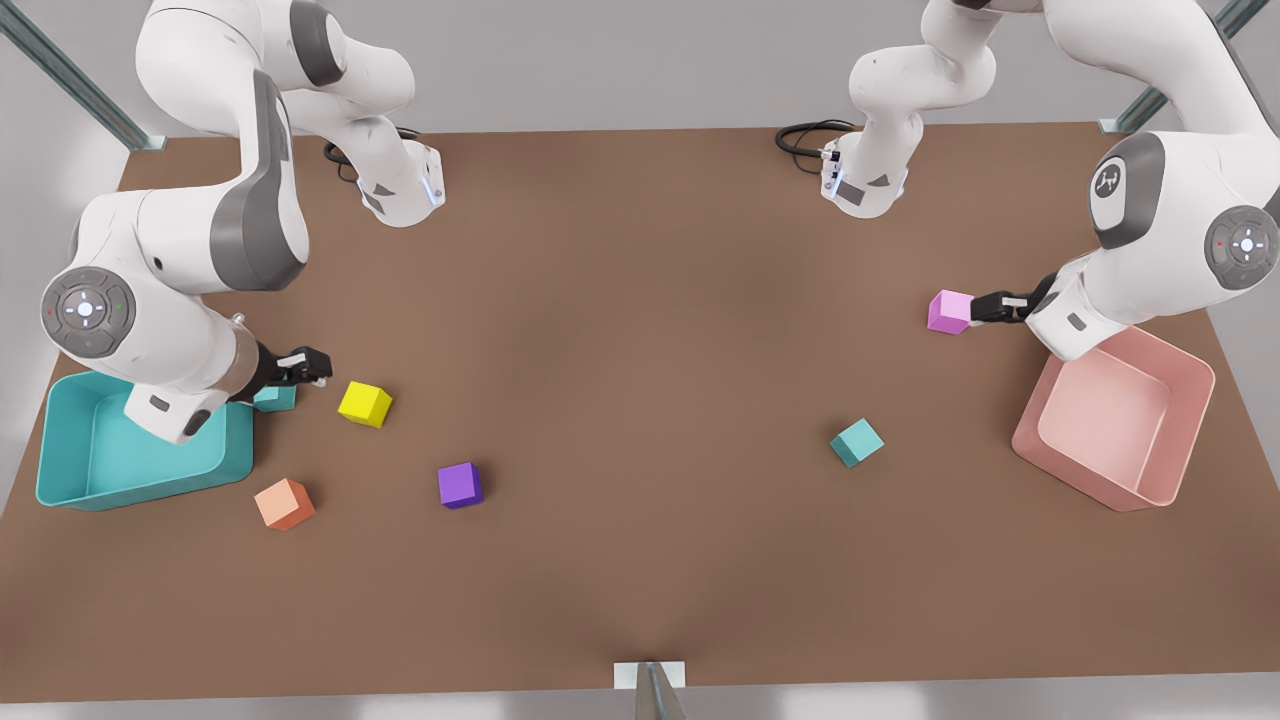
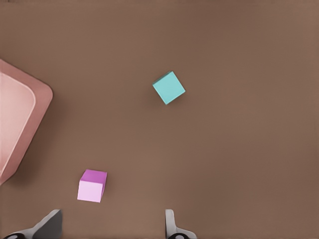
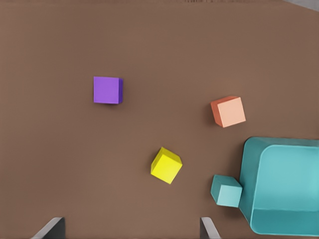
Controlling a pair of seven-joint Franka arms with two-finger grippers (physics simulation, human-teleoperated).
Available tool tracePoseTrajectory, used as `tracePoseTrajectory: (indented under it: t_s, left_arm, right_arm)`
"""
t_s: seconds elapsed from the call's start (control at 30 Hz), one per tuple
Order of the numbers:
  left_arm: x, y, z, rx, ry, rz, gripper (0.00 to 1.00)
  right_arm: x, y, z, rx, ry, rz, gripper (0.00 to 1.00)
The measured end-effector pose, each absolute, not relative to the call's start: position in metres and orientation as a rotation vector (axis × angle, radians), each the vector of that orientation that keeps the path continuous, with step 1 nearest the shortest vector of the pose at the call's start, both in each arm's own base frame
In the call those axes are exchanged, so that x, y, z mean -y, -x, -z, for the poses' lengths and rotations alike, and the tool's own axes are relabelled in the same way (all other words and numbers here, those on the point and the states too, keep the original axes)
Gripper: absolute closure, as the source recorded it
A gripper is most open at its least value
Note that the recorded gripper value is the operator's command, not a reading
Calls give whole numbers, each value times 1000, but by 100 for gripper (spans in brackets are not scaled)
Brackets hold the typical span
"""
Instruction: Stack the two blue cubes on top of each other
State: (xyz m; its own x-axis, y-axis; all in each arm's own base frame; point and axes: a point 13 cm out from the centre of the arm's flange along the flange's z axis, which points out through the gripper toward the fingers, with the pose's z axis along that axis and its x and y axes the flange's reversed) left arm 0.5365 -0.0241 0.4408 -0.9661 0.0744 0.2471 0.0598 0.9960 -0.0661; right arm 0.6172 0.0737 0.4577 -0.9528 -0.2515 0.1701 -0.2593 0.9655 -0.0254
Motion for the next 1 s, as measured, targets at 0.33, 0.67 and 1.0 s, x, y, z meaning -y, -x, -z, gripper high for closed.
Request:
tracePoseTrajectory:
  t_s: [0.33,0.67,1.0]
  left_arm:
    - [27,-534,-436,2868,110,-86,0]
    - [31,-532,-426,2834,110,-84,0]
    - [31,-530,-425,2826,102,-81,0]
  right_arm:
    - [7,-627,-338,2848,-519,-10,0]
    - [97,-669,-272,2765,-1194,-22,0]
    - [89,-619,-247,2449,-1739,140,0]
